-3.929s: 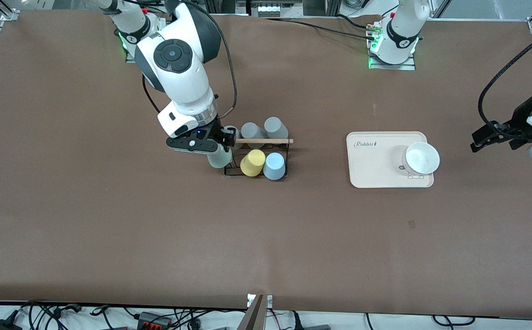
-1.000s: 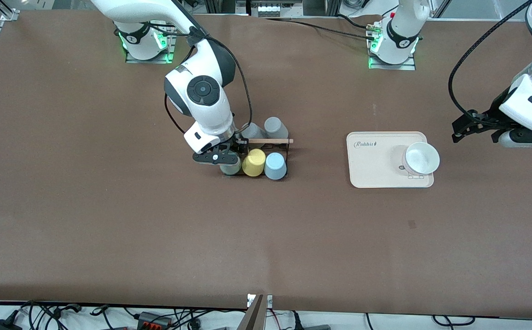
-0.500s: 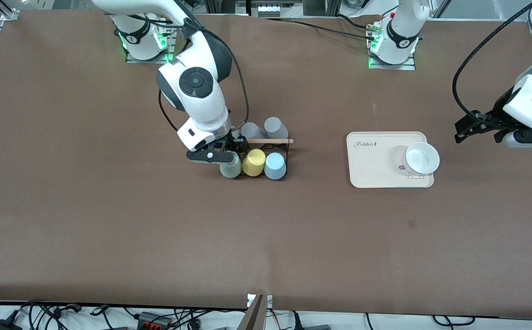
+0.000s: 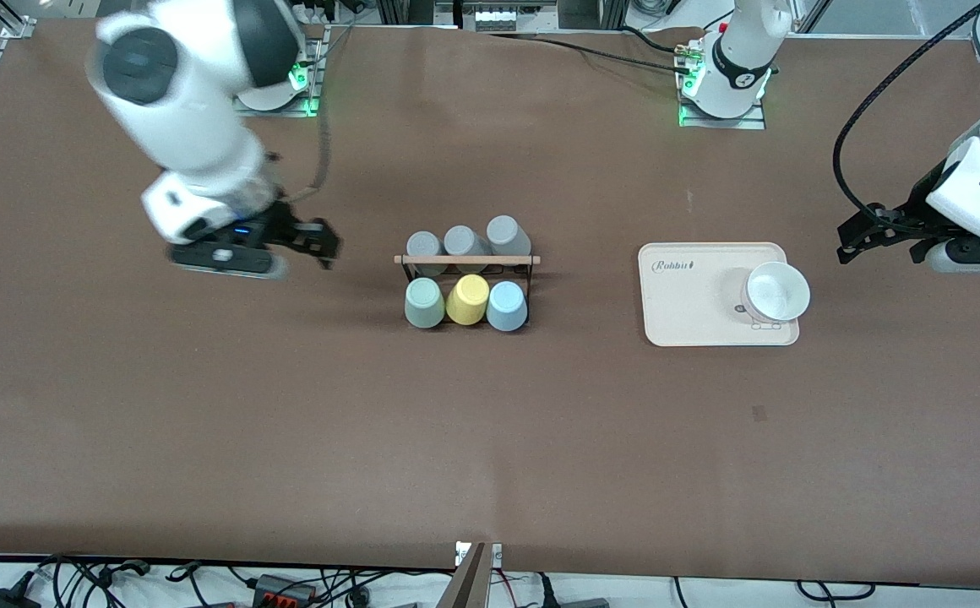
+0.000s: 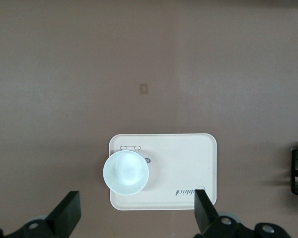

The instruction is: Hang scattered cups on rack with three cups

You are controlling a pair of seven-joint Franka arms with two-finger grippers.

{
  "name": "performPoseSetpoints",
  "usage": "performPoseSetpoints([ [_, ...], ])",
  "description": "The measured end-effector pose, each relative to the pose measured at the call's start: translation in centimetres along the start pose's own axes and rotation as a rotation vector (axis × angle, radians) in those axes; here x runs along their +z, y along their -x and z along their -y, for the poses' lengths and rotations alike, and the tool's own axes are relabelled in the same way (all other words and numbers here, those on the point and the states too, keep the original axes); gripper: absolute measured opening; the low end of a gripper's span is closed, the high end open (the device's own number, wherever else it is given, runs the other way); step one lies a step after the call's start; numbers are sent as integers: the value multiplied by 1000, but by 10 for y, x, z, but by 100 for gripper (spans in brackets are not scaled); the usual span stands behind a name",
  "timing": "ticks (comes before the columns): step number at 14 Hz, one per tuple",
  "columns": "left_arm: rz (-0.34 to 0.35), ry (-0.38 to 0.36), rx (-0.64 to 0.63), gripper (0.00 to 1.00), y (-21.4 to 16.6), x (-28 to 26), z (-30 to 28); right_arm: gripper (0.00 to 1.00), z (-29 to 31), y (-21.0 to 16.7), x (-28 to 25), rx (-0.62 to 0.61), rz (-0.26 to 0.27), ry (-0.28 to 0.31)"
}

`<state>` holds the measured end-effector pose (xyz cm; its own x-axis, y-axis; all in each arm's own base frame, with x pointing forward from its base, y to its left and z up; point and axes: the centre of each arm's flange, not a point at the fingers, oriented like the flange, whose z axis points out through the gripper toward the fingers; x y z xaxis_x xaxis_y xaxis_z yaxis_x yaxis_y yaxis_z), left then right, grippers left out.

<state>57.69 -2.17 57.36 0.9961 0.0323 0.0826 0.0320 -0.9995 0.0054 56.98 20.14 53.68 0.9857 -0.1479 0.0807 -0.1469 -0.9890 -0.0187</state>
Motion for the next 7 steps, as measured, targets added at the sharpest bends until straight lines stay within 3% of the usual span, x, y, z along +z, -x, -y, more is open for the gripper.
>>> performPoseSetpoints([
  [4,0,0,-4,100,0,0,2,100,-144,-26,-32,64,55,50],
  [7,0,0,-1,100,0,0,0,100,-211,-30,-40,145,116,70],
])
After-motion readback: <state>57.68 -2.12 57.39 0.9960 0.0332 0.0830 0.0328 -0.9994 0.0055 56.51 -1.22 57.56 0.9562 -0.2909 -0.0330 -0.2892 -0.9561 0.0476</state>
